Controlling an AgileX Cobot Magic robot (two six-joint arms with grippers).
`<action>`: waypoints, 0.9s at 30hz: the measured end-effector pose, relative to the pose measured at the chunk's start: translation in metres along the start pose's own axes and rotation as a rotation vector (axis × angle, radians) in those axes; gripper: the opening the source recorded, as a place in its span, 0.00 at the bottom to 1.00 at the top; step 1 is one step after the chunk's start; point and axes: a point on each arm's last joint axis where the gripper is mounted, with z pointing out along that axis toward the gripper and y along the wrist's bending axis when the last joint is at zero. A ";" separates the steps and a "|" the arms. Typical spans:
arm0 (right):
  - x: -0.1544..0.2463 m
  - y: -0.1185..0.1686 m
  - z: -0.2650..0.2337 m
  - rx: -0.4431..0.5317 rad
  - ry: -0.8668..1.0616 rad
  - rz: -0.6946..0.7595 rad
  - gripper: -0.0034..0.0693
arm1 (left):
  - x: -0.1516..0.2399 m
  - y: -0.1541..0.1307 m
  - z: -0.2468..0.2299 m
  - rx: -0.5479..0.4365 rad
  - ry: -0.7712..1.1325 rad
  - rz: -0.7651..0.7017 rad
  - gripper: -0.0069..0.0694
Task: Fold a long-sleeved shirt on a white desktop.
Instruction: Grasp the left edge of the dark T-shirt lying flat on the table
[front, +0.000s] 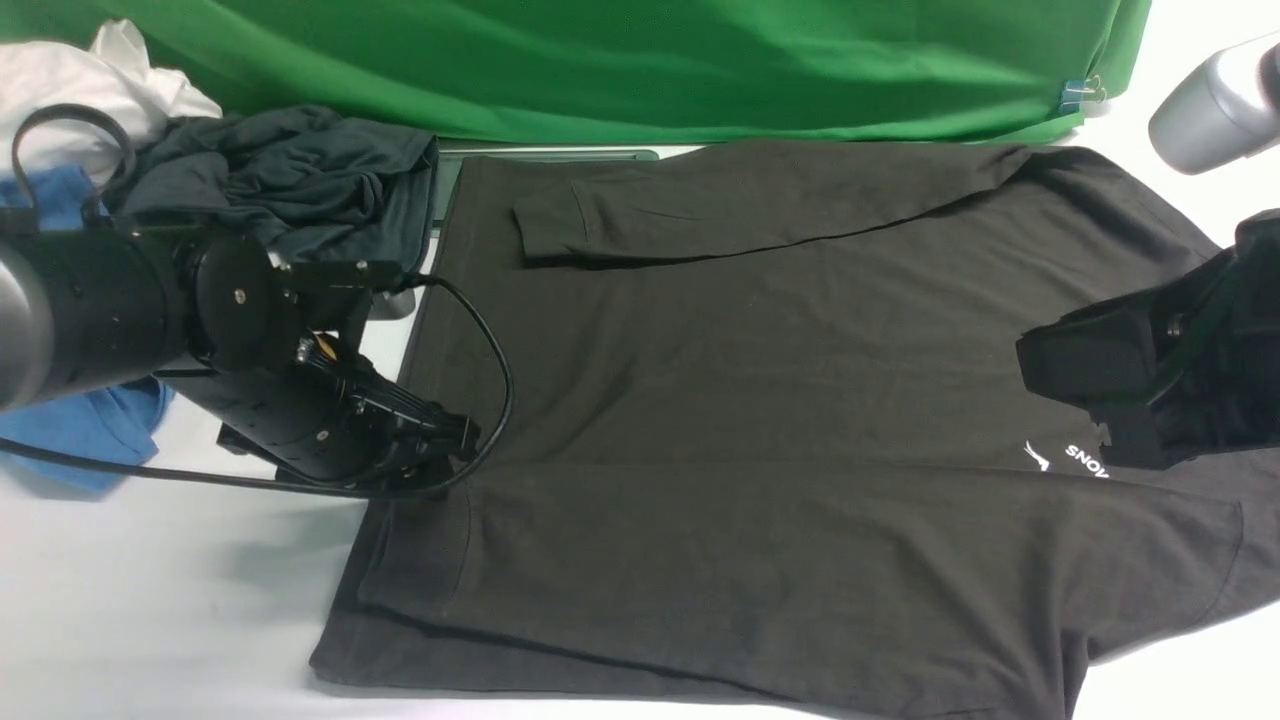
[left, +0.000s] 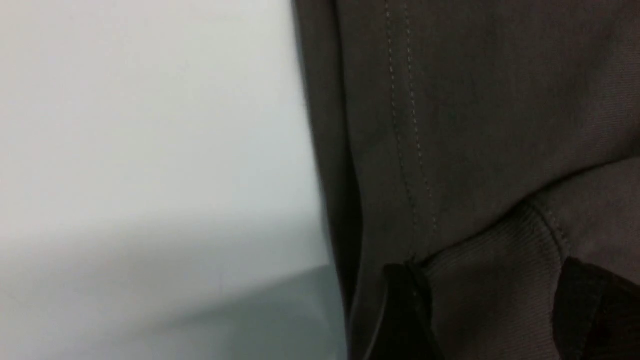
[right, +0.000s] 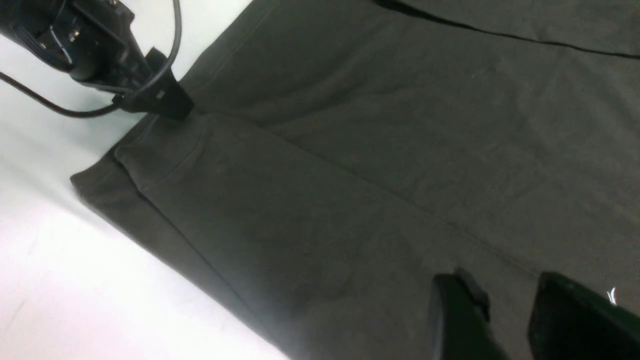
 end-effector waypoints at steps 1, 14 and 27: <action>0.000 0.000 0.000 0.000 0.000 0.000 0.38 | 0.000 0.000 0.001 -0.002 0.003 0.002 0.59; 0.000 0.000 0.000 0.000 0.000 0.000 0.38 | 0.006 0.004 0.021 -0.019 0.088 0.013 0.44; 0.000 0.000 0.000 0.000 0.000 0.000 0.38 | 0.006 0.003 0.021 -0.013 0.088 0.033 0.19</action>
